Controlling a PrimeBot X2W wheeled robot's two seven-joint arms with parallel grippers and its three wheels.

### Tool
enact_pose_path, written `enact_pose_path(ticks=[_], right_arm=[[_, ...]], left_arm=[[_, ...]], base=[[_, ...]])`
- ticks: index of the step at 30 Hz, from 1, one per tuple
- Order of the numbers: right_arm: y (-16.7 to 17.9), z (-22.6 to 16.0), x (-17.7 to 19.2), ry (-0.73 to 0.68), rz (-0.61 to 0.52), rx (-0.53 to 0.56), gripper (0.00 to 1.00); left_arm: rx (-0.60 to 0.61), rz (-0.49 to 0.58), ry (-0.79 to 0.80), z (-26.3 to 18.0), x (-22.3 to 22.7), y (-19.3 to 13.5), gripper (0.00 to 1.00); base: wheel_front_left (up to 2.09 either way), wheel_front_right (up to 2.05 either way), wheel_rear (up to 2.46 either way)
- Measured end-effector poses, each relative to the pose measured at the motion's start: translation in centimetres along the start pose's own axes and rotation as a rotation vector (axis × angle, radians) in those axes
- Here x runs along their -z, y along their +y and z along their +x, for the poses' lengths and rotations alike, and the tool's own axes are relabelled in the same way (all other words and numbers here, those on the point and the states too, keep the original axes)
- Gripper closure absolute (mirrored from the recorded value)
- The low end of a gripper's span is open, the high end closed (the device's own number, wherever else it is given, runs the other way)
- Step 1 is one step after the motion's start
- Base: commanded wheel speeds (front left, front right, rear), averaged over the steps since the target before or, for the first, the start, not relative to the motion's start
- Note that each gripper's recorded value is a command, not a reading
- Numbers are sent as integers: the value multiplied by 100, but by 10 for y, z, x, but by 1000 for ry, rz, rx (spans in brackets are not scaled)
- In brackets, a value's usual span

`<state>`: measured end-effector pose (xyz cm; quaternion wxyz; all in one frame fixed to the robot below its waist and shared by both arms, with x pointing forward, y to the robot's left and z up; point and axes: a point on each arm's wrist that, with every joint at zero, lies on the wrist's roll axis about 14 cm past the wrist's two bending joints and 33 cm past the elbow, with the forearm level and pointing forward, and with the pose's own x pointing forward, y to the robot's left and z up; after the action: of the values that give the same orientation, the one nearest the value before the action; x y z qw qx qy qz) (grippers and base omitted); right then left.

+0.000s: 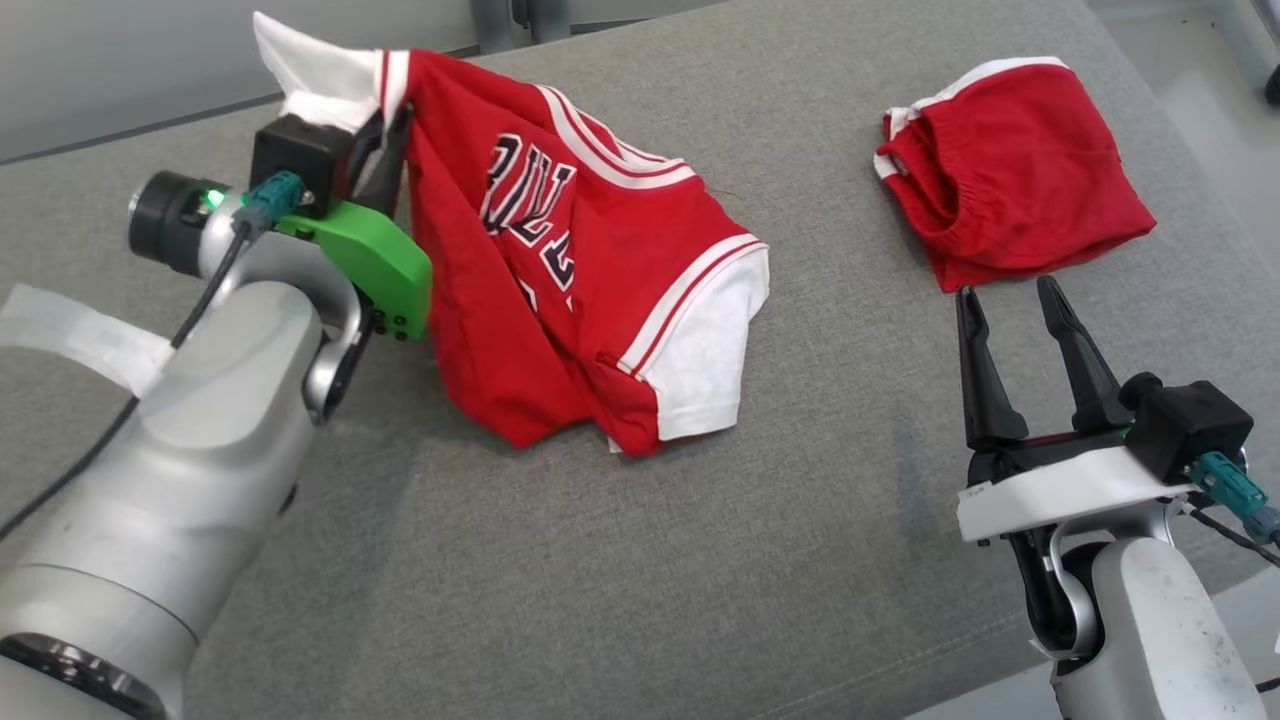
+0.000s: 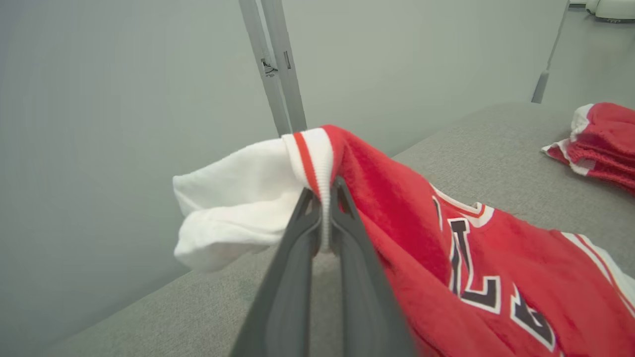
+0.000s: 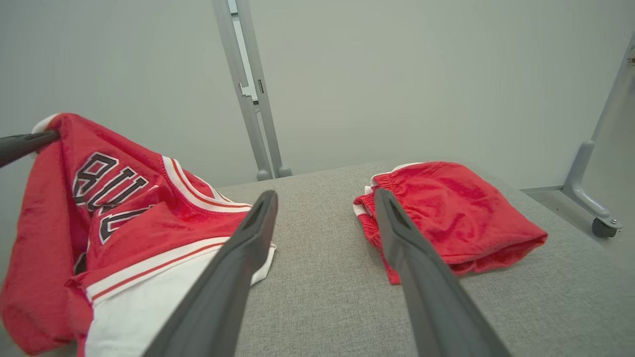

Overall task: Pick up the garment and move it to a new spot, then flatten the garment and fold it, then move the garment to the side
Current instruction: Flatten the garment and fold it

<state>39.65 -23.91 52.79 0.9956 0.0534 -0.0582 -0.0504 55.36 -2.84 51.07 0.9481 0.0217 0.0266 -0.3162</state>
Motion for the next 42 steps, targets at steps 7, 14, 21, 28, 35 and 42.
enact_pose_path(ticks=[7,14,21,28,35,42], right_arm=[[-14,-2,4,14,-20,38,0],[-26,-2,13,39,-38,73,0],[-21,5,19,47,-35,57,0],[-4,13,18,36,-19,8,0],[13,14,8,16,-3,-38,0],[23,11,-3,-9,6,-65,0]], left_arm=[[-48,245,-16,24,-12,33,100],[-96,246,45,37,19,45,0],[-115,117,79,32,35,44,0],[-124,-14,55,9,31,32,0],[-129,-221,127,-43,70,-1,0],[-153,-336,183,-88,97,-31,0]], base=[[0,0,0],[0,0,0],[0,0,0],[0,0,0],[0,0,0],[0,0,0]])
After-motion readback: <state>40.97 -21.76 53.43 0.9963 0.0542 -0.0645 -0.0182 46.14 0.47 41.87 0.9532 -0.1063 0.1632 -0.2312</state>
